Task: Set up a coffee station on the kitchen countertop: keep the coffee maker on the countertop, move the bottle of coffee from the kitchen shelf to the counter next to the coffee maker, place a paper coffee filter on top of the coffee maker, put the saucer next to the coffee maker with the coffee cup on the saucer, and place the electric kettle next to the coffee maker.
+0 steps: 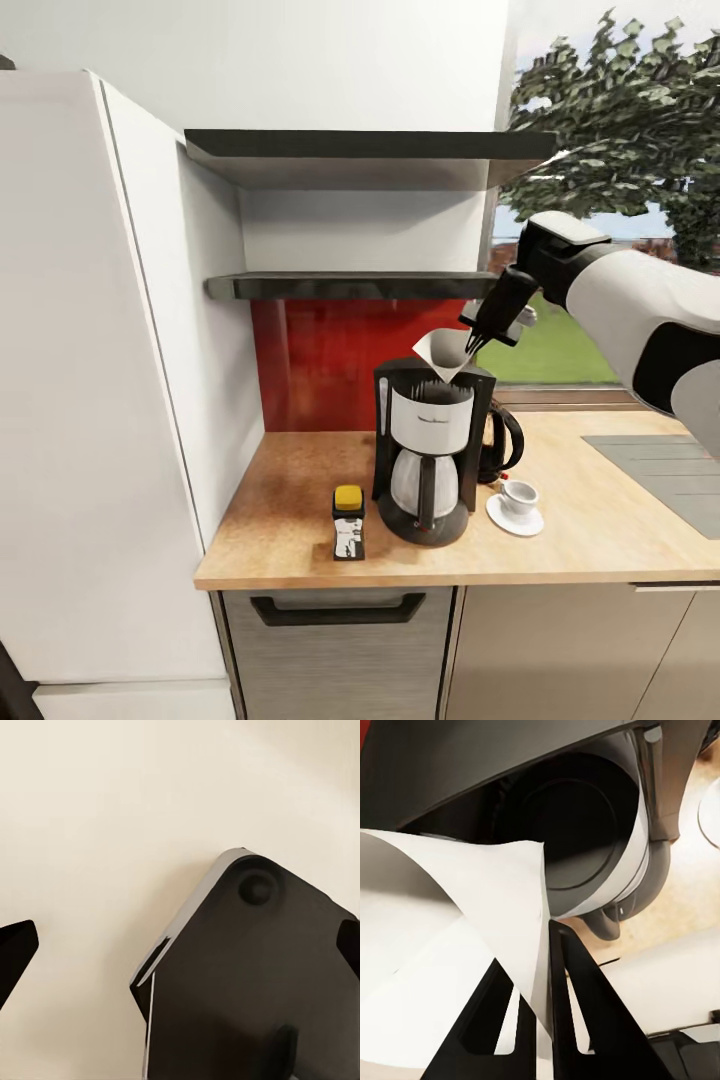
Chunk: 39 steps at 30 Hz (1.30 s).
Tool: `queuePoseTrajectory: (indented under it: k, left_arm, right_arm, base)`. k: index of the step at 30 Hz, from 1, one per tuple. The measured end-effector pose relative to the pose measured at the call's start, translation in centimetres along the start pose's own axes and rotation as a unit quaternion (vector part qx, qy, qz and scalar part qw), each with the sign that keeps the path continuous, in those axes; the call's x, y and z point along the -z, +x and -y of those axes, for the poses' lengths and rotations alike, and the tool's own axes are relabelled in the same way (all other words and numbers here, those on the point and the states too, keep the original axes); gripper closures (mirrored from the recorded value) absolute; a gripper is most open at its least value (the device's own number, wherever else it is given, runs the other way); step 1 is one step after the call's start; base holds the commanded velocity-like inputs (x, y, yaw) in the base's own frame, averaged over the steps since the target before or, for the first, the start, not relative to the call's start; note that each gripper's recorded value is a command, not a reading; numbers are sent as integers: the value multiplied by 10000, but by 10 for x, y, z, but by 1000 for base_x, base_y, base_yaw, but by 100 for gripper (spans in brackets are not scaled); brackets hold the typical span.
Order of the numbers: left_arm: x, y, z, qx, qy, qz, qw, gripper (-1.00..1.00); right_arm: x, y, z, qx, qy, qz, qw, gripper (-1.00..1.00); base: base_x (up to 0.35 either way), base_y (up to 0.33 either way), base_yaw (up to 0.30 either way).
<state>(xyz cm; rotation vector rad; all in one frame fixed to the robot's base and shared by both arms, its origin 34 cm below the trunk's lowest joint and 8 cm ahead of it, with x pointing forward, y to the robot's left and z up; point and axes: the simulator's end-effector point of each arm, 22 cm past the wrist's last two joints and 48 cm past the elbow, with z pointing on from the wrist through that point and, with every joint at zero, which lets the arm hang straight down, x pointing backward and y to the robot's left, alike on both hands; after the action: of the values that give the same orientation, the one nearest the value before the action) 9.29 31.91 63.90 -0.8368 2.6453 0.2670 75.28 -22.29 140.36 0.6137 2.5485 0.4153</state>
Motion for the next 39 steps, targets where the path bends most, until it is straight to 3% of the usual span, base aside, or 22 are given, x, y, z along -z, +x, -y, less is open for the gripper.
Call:
queuePoseTrajectory:
  k: [13, 24, 39]
  left_arm:
    - [-10, -1, 3, -3, -2, 6, 10000, -100]
    - [-19, -1, 6, -3, -1, 8, 10000, -100]
    - [-31, 0, 11, 1, 5, 5, 10000, -100]
  right_arm:
    - [-17, 4, 1, 22, 10, -59, 10000, 100]
    - [-26, 4, -14, 9, -402, -61, 9992, 100]
    - [-37, -1, -3, 1, -318, 8, 9995, 100]
  base:
    - [0, 0, 0]
    - [0, 0, 0]
    - [0, 0, 0]
